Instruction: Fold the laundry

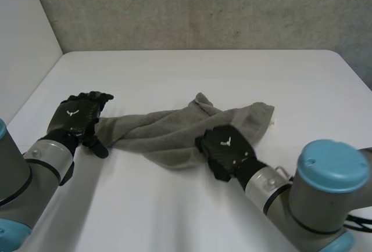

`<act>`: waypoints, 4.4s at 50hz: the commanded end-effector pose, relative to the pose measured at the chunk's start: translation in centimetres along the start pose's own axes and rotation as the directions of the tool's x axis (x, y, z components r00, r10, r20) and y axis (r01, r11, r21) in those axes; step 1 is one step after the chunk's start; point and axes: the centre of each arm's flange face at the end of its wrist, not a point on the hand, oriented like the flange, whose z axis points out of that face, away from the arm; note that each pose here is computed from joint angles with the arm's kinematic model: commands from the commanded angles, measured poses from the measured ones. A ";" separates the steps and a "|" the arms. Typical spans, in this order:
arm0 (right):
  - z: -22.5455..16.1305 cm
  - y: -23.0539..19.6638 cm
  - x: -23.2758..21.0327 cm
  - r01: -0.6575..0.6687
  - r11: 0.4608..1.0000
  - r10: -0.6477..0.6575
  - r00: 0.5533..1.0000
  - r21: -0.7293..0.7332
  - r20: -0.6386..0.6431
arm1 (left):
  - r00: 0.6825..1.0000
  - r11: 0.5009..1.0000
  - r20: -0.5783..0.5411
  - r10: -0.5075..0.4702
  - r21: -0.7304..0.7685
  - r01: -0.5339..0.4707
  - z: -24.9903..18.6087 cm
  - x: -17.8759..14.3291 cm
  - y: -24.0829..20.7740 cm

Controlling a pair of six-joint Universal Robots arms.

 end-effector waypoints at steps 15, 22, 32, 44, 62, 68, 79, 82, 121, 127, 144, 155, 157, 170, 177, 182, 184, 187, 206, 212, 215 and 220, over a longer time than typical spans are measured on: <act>-4.6 -1.3 14.9 -0.086 0.995 0.064 0.919 -0.040 -0.388 | 0.996 1.000 -0.090 0.017 -0.011 -0.018 -0.8 1.9 0.3; -5.8 -0.5 19.5 -0.112 0.993 0.084 0.876 -0.031 -0.474 | 0.992 0.998 -0.111 0.057 -0.030 -0.060 -1.0 2.4 0.8; -5.7 0.1 19.3 -0.140 0.989 0.101 0.881 -0.050 -0.461 | 0.939 0.957 -0.250 0.236 -0.108 -0.269 -2.6 4.3 2.8; -5.7 0.3 19.6 -0.140 0.989 0.100 0.879 -0.052 -0.466 | 0.938 0.944 -0.252 0.238 -0.169 -0.285 -0.9 4.0 4.8; -5.6 0.5 19.2 -0.150 0.987 0.106 0.884 -0.060 -0.456 | 0.947 0.960 -0.206 0.248 -0.075 -0.268 2.0 3.9 5.4; -5.6 0.6 19.1 -0.149 0.987 0.106 0.885 -0.061 -0.454 | 0.946 0.960 -0.207 0.249 -0.079 -0.270 2.5 3.9 5.7; -5.5 0.6 19.3 -0.148 0.987 0.105 0.885 -0.061 -0.454 | 0.946 0.958 -0.215 0.243 -0.099 -0.268 3.3 4.0 6.5; -5.5 0.6 19.3 -0.148 0.987 0.105 0.884 -0.061 -0.456 | 0.945 0.957 -0.220 0.242 -0.108 -0.271 3.4 4.1 6.8; -8.9 -7.0 16.7 0.105 0.908 -0.155 0.983 -0.405 -0.093 | 0.969 0.966 -0.076 0.234 -0.098 -0.241 -3.7 2.0 -5.4; -5.9 -4.1 15.5 0.164 0.835 -0.179 0.984 -0.525 0.023 | 0.949 0.915 -0.130 0.289 -0.254 -0.314 -0.2 1.9 -1.2; 2.2 -22.4 22.1 0.529 0.823 -0.351 0.760 0.207 -0.546 | 0.977 0.810 0.210 0.037 0.567 -0.153 8.1 -0.6 -22.6; 0.0 -25.1 22.9 0.403 0.811 -0.138 0.836 0.424 -0.531 | 0.971 0.723 0.217 -0.102 0.687 -0.078 6.0 -1.5 -26.2; 0.5 -23.4 22.6 0.354 0.864 -0.143 0.854 0.359 -0.500 | 0.974 0.789 0.215 -0.075 0.609 -0.074 6.7 -1.3 -23.7; 2.7 -10.5 17.9 0.248 0.968 -0.249 0.946 -0.031 -0.206 | 0.993 0.996 0.099 0.059 0.066 -0.065 7.2 0.0 -4.1; 3.6 -3.2 15.9 0.183 0.967 -0.204 0.973 -0.179 -0.108 | 0.994 0.996 0.078 0.075 -0.057 -0.071 6.3 0.5 1.8; 2.9 -1.0 15.0 0.215 0.940 -0.243 0.967 -0.264 -0.079 | 0.994 0.993 0.072 0.077 -0.094 -0.070 5.7 0.5 3.0; 2.5 -0.8 15.0 0.213 0.934 -0.247 0.965 -0.285 -0.086 | 0.995 0.993 0.071 0.077 -0.090 -0.070 5.6 0.6 2.8; 1.4 -1.3 15.1 0.197 0.934 -0.242 0.963 -0.299 -0.122 | 0.994 0.995 0.075 0.075 -0.072 -0.070 5.3 0.5 2.1; -3.1 1.7 10.1 0.163 0.961 -0.205 0.962 -0.223 -0.179 | 0.995 0.998 0.079 0.066 -0.029 -0.064 4.1 0.5 0.6; -3.6 2.9 9.2 0.152 0.957 -0.197 0.966 -0.249 -0.168 | 0.995 0.997 0.078 0.066 -0.035 -0.063 4.2 0.5 0.8; -3.8 3.0 9.2 0.147 0.955 -0.195 0.966 -0.257 -0.171 | 0.995 0.997 0.078 0.068 -0.035 -0.065 4.2 0.5 0.7; -3.9 3.1 8.9 0.134 0.957 -0.181 0.969 -0.259 -0.168 | 0.995 0.998 0.080 0.065 -0.018 -0.064 4.2 0.4 0.2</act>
